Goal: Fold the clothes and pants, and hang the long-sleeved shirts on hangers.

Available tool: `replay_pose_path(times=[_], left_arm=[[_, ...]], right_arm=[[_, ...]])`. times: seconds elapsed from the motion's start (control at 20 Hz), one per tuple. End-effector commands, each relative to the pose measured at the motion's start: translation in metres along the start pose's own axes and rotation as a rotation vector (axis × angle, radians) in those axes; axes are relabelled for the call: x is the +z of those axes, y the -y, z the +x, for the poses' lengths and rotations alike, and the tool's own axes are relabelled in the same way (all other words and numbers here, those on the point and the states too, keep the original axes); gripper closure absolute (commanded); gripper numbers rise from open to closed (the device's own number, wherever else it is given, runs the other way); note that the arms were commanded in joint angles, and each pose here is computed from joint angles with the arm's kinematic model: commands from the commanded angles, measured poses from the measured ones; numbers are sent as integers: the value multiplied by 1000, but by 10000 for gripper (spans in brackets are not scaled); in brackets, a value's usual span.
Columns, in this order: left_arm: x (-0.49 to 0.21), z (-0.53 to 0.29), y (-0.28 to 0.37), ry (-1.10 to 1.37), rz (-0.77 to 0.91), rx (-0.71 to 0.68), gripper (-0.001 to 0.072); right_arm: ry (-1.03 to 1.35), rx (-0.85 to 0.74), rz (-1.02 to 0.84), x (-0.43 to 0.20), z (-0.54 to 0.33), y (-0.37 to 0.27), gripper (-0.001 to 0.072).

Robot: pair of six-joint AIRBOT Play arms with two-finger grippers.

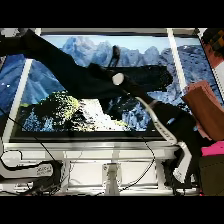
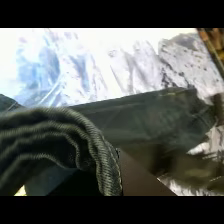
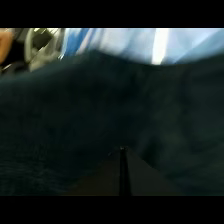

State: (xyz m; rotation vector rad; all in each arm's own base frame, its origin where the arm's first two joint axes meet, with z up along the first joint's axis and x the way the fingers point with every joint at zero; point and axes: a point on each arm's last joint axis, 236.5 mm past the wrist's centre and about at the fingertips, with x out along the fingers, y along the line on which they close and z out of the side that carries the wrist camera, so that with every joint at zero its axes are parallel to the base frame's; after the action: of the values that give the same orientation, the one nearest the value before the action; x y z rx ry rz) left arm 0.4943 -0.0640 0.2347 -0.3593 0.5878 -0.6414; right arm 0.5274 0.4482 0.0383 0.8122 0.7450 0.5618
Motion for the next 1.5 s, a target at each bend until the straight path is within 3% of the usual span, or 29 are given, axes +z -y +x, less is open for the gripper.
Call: replay_pose_path(times=[0.0,0.2,0.6,0.9,1.3,1.35,1.45], left_arm=[[5,10,36,16,11,-76,688],[6,22,69,24,7,-163,688],[-5,61,99,3,27,-204,688],[-50,101,73,-145,15,-123,688],[-117,166,98,-314,-58,-204,685],[-127,174,108,-334,-64,-227,631],[-141,186,129,-364,-87,-281,189]], right_arm=[[-139,33,162,-68,42,-17,684],[-252,-22,371,-114,60,0,685],[-315,-71,347,-112,51,15,684],[-245,-228,175,17,-17,64,683],[55,-286,48,201,-150,70,681],[65,-289,20,209,-161,69,681],[64,-303,-29,218,-178,68,681]])
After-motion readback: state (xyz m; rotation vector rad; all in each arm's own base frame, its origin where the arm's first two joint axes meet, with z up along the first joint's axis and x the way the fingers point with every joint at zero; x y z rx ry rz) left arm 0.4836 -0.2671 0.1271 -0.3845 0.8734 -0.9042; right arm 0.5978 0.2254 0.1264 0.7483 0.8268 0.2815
